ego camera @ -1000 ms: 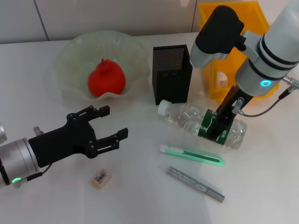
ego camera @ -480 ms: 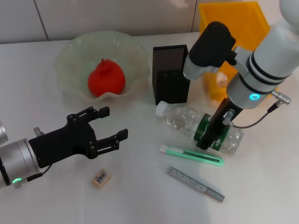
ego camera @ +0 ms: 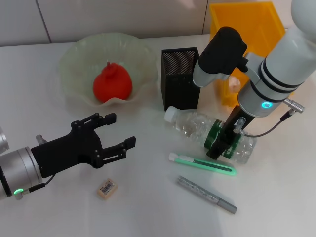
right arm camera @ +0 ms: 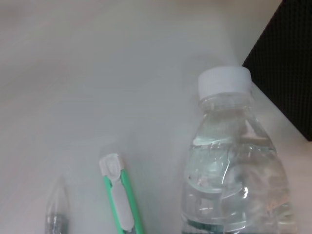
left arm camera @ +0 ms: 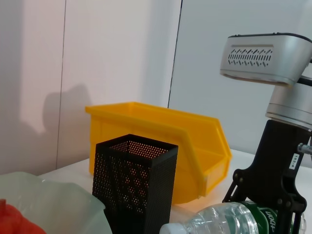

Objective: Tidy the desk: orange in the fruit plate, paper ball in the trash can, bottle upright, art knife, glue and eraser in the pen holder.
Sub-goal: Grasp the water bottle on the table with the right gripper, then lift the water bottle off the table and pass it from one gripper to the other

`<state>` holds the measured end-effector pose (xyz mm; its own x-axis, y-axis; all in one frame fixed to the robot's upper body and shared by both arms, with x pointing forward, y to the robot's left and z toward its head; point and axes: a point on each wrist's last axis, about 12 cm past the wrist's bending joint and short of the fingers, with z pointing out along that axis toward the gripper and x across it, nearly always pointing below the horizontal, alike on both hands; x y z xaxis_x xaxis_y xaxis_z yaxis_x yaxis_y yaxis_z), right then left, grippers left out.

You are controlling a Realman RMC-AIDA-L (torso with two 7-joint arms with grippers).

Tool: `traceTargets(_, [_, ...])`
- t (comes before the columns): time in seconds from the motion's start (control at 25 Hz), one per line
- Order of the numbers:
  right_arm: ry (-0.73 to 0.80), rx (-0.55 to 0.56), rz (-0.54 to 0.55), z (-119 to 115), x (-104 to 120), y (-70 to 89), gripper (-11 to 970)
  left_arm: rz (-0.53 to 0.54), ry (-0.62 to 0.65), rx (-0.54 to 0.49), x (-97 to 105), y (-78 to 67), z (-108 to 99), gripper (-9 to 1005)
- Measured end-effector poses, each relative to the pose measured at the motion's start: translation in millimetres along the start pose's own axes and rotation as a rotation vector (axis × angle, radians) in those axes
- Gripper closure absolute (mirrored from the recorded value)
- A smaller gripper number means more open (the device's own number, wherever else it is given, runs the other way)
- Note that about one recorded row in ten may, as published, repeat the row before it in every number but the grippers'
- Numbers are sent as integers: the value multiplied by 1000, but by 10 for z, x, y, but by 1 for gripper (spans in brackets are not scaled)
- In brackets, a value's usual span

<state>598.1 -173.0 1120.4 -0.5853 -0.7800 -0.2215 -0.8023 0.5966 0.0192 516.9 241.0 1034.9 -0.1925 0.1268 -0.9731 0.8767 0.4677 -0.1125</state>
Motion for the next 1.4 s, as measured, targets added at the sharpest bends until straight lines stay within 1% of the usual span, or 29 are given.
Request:
traceTargets(0.2, [-4, 4, 1, 5, 1, 1, 134, 0, 0, 0, -1, 0, 0, 182])
traceTargets(0.64, [-35, 22, -40, -70, -1, 54, 142, 0, 1, -3, 7, 0, -15, 182])
traceTargets(0.96, [-37, 20, -55, -104, 28, 74, 185, -2, 1, -4, 12, -4, -25, 182])
traceTargets(1.08, [-72, 14, -57, -169, 52, 106, 186, -4, -14, 1, -2, -10, -31, 182])
traceTargets(1.12, [-111, 1, -65, -246, 69, 133, 187, -9, -36, 3, -18, -18, -48, 182])
traceTargets(1.2, [-133, -7, -68, -291, 86, 143, 188, -12, -46, 2, -23, -19, -61, 181])
traceTargets(1.24, [-180, -18, -69, -384, 138, 154, 189, -21, -81, -10, -45, -17, -104, 181])
traceTargets(1.32, [-198, -23, -70, -410, 162, 156, 190, -32, -123, -25, -66, -16, -155, 181])
traceTargets(1.4, [-248, -42, -67, -464, 257, 162, 191, -37, -142, -34, -76, -14, -181, 181])
